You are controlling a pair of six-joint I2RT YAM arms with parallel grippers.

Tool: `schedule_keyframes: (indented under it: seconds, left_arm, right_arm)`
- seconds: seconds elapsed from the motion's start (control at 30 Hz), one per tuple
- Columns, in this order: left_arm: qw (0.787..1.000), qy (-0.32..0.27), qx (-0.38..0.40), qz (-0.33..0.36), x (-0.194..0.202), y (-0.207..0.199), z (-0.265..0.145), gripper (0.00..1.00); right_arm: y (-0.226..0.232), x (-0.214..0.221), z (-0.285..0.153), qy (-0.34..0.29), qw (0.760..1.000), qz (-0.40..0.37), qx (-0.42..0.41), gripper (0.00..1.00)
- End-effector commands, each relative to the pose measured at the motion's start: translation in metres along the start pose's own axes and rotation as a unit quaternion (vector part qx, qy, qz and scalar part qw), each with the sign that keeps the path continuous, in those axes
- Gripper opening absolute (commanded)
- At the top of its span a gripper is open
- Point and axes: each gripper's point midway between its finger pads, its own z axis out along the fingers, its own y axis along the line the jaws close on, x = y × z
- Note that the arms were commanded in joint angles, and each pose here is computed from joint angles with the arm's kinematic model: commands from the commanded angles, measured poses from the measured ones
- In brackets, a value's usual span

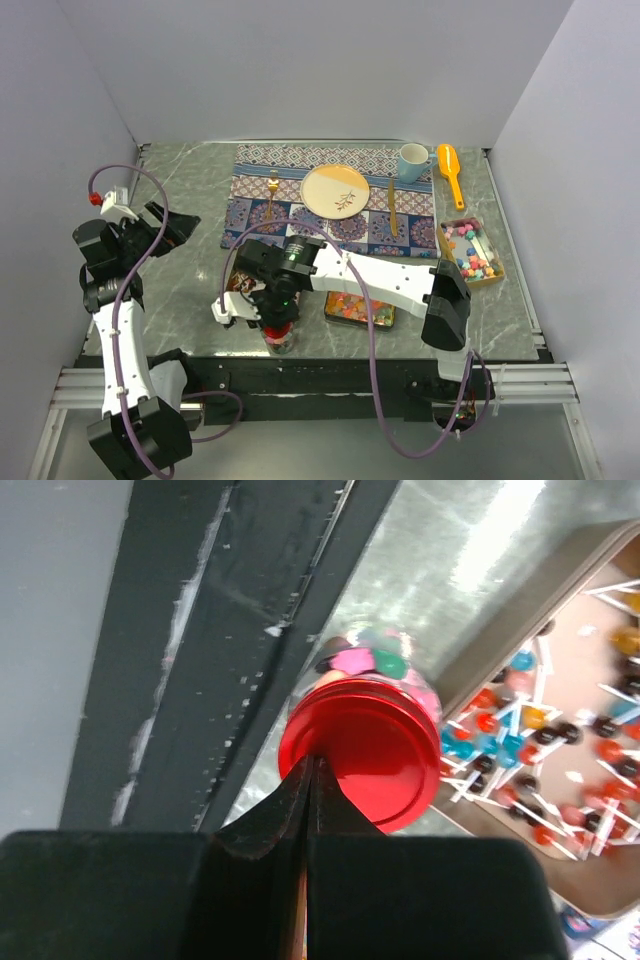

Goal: Pack the candies
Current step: Close the bottle lid on the packing bottle.

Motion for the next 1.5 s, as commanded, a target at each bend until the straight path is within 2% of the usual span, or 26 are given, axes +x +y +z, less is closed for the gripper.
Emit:
schedule_keyframes:
  seconds: [0.0,0.13,0.3,0.4,0.53,0.63,0.7,0.8,0.83,0.9,0.93,0.97,1.07,1.1,1.13,1.17,1.2,1.27,1.33,1.37,1.43,1.47]
  left_arm:
    - [0.999,-0.024,0.004,0.028,-0.015,-0.008,-0.005,0.99]
    - [0.999,-0.026,0.009,0.027,-0.013,-0.011,-0.007,0.99]
    - [0.999,-0.029,0.015,0.043,-0.014,-0.019,-0.013,0.99]
    - [0.999,-0.022,0.013,0.044,-0.011,-0.018,-0.013,0.99]
    - [0.999,-0.017,0.022,0.046,-0.009,-0.023,-0.016,0.99]
    - [0.996,-0.032,0.037,0.075,-0.021,-0.041,-0.026,0.99]
    - [0.992,-0.046,0.055,0.101,-0.029,-0.057,-0.033,0.98]
    - [0.985,-0.030,0.085,0.148,-0.032,-0.078,-0.044,0.98]
    - [0.982,-0.023,0.091,0.166,-0.030,-0.081,-0.046,0.98]
    - [0.985,0.009,0.092,0.148,-0.010,-0.081,-0.054,0.99]
    - [0.984,0.021,0.100,0.144,0.000,-0.082,-0.056,0.99]
    - [0.984,0.029,0.104,0.141,0.012,-0.088,-0.065,0.99]
    - [0.981,0.022,0.112,0.155,0.036,-0.100,-0.084,0.99]
    - [0.982,0.033,0.118,0.145,0.051,-0.103,-0.092,0.99]
    - [0.982,0.039,0.122,0.139,0.063,-0.104,-0.100,0.99]
    - [0.976,0.026,0.140,0.162,0.076,-0.115,-0.117,0.98]
    - [0.979,0.053,0.139,0.137,0.098,-0.114,-0.129,0.98]
    - [0.979,0.072,0.137,0.135,0.121,-0.118,-0.148,0.98]
    - [0.984,0.101,0.090,0.120,0.146,-0.102,-0.160,0.99]
    - [0.982,0.095,0.081,0.142,0.153,-0.099,-0.168,0.98]
    - [0.973,0.101,0.120,0.169,0.171,-0.114,-0.183,0.98]
    - [0.971,0.090,0.134,0.175,0.175,-0.121,-0.188,0.97]
  right_arm:
    - [-0.003,0.002,0.009,0.011,1.000,-0.012,0.008,0.00]
    - [-0.006,0.008,0.025,0.034,0.999,-0.012,0.011,0.00]
    - [-0.013,-0.002,0.023,0.023,0.999,-0.012,0.022,0.00]
    - [-0.015,0.009,0.033,0.045,0.999,-0.009,0.017,0.00]
    - [0.004,0.034,0.052,0.068,0.997,0.010,-0.019,0.00]
    - [0.006,0.041,0.046,0.069,0.998,0.014,-0.002,0.00]
    - [0.000,0.037,0.029,0.048,0.998,0.026,0.017,0.00]
    - [-0.017,0.011,-0.032,-0.020,0.996,0.040,0.080,0.00]
    - [-0.022,-0.006,-0.069,-0.061,0.991,0.032,0.116,0.00]
    - [-0.030,-0.017,-0.108,-0.111,0.980,0.049,0.160,0.00]
    - [-0.040,-0.022,-0.143,-0.152,0.965,0.054,0.205,0.00]
    - [-0.043,-0.021,-0.158,-0.171,0.956,0.071,0.226,0.00]
    - [-0.052,-0.001,-0.197,-0.197,0.924,0.113,0.308,0.10]
    - [-0.055,0.020,-0.189,-0.177,0.919,0.139,0.323,0.13]
    - [-0.053,0.026,-0.203,-0.193,0.906,0.145,0.348,0.18]
    - [-0.056,0.042,-0.207,-0.192,0.895,0.174,0.363,0.21]
    - [-0.055,0.061,-0.197,-0.181,0.893,0.197,0.363,0.24]
    - [-0.057,0.084,-0.211,-0.196,0.867,0.238,0.392,0.36]
    - [-0.056,0.096,-0.209,-0.208,0.856,0.259,0.397,0.48]
    - [-0.057,0.100,-0.210,-0.209,0.852,0.265,0.400,0.53]
    - [-0.060,0.110,-0.210,-0.216,0.840,0.281,0.411,0.72]
    - [-0.060,0.112,-0.209,-0.222,0.838,0.287,0.408,0.75]
